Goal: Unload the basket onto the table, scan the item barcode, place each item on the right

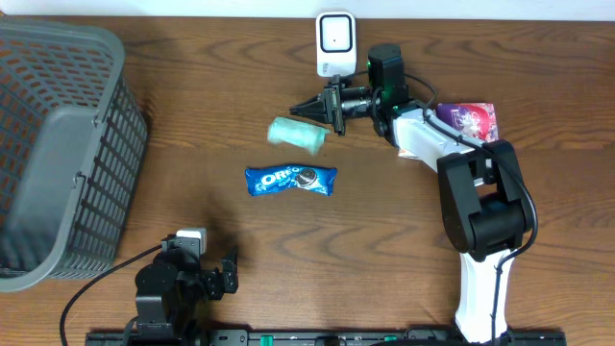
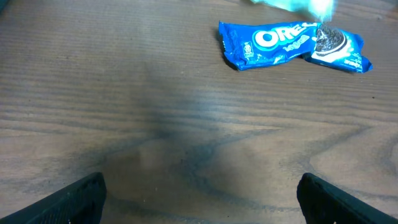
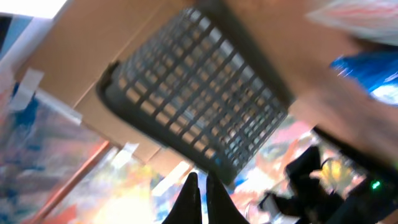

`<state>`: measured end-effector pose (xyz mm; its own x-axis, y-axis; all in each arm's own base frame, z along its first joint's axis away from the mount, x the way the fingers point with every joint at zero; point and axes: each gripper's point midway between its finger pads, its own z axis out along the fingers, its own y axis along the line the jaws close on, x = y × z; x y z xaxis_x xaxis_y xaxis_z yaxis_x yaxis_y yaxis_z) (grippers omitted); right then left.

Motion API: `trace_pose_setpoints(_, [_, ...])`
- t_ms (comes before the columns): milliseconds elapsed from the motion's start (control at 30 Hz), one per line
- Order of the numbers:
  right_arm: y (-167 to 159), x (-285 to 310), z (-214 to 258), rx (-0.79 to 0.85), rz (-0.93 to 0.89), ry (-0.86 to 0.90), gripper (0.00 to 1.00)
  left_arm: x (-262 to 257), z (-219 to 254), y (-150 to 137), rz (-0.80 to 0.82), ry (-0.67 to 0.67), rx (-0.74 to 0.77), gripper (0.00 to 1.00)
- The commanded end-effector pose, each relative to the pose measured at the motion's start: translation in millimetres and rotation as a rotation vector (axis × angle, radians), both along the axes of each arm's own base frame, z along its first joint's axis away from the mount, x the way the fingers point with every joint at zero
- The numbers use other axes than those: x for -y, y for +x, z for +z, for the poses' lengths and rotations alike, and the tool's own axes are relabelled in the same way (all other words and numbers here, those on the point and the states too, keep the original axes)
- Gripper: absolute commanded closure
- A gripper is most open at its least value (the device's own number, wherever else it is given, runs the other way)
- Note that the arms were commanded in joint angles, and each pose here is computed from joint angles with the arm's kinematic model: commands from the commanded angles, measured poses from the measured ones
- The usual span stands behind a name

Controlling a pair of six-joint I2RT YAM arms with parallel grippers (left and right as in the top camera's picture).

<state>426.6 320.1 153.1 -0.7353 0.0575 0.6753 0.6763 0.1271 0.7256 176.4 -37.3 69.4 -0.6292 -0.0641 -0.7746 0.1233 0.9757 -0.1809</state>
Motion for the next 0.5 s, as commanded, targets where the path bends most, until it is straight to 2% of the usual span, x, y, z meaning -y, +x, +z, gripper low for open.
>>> trace_pose_setpoints(0, [-11.2, -2.3, 16.2, -0.090, 0.073, 0.046, 0.98, 2.6, -4.2, -3.6, -0.023, 0.006, -0.015, 0.02])
trace_pose_setpoints(133, [-4.0, 0.4, 16.3, -0.036, 0.045, 0.046, 0.99, 2.6, -4.2, -3.6, -0.023, 0.006, -0.015, 0.02])
trace_pose_setpoints(300, [12.2, -0.5, 14.4, 0.261, -0.011, 0.032, 0.99, 2.6, -4.2, -3.6, -0.023, 0.006, -0.015, 0.02])
trace_pose_setpoints(467, [11.0, -1.6, 21.0, 0.439, 0.027, 0.051, 0.99, 2.6, -4.2, -3.6, -0.023, 0.006, -0.015, 0.02])
